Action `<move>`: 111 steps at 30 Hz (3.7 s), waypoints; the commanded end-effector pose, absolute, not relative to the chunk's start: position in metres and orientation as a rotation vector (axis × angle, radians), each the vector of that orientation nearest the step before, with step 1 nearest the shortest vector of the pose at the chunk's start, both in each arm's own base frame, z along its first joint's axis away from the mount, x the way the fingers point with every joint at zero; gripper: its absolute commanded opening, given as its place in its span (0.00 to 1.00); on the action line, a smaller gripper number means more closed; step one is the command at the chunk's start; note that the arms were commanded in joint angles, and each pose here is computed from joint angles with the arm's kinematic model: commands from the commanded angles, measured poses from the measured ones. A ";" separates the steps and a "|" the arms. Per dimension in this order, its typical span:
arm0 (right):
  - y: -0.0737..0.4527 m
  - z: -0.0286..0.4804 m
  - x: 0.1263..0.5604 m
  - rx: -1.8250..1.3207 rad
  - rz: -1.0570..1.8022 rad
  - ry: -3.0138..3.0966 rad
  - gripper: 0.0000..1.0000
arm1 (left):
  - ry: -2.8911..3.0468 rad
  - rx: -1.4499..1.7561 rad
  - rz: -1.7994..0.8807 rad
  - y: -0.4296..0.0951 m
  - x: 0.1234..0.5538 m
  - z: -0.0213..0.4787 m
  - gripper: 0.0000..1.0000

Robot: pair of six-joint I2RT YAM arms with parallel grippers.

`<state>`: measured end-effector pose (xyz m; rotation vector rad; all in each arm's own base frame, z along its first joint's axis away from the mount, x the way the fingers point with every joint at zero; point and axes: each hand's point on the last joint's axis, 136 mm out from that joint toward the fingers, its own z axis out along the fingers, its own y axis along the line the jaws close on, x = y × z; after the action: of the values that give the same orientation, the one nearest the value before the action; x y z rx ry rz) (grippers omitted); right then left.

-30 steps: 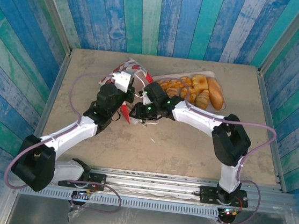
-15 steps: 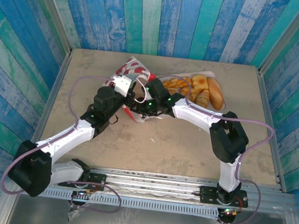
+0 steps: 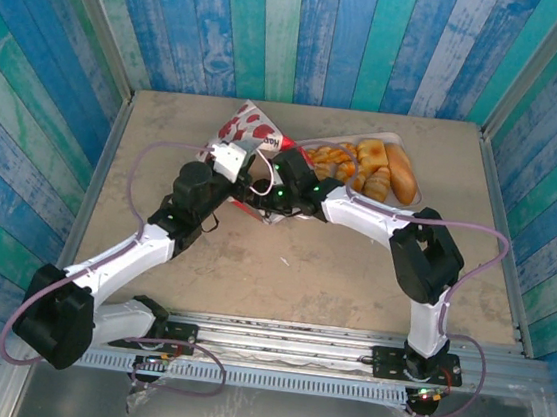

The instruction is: Take the fake bread out of the paper bag

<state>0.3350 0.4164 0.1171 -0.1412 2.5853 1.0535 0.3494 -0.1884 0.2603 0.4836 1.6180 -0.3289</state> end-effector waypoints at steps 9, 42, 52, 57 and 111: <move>0.437 0.141 0.365 -0.176 1.142 2.424 0.50 | 1.591 0.512 -0.374 -0.195 0.344 0.275 0.00; 0.434 0.161 0.347 -0.306 1.224 2.356 0.01 | 1.645 0.403 -0.232 -0.165 0.348 0.246 0.00; 0.418 0.161 0.330 -0.285 1.181 2.435 0.01 | 1.634 0.371 -0.229 -0.163 0.353 0.244 0.00; 0.413 0.143 0.329 -0.244 1.134 2.502 0.16 | 1.646 0.392 -0.241 -0.167 0.354 0.240 0.00; 0.407 0.112 0.353 -0.100 0.909 2.559 0.47 | 1.670 0.488 -0.351 -0.192 0.353 0.239 0.00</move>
<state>0.3519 0.4088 0.1003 -0.1320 2.5805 0.8977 0.3494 -0.1864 0.2353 0.4805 1.6773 -0.3356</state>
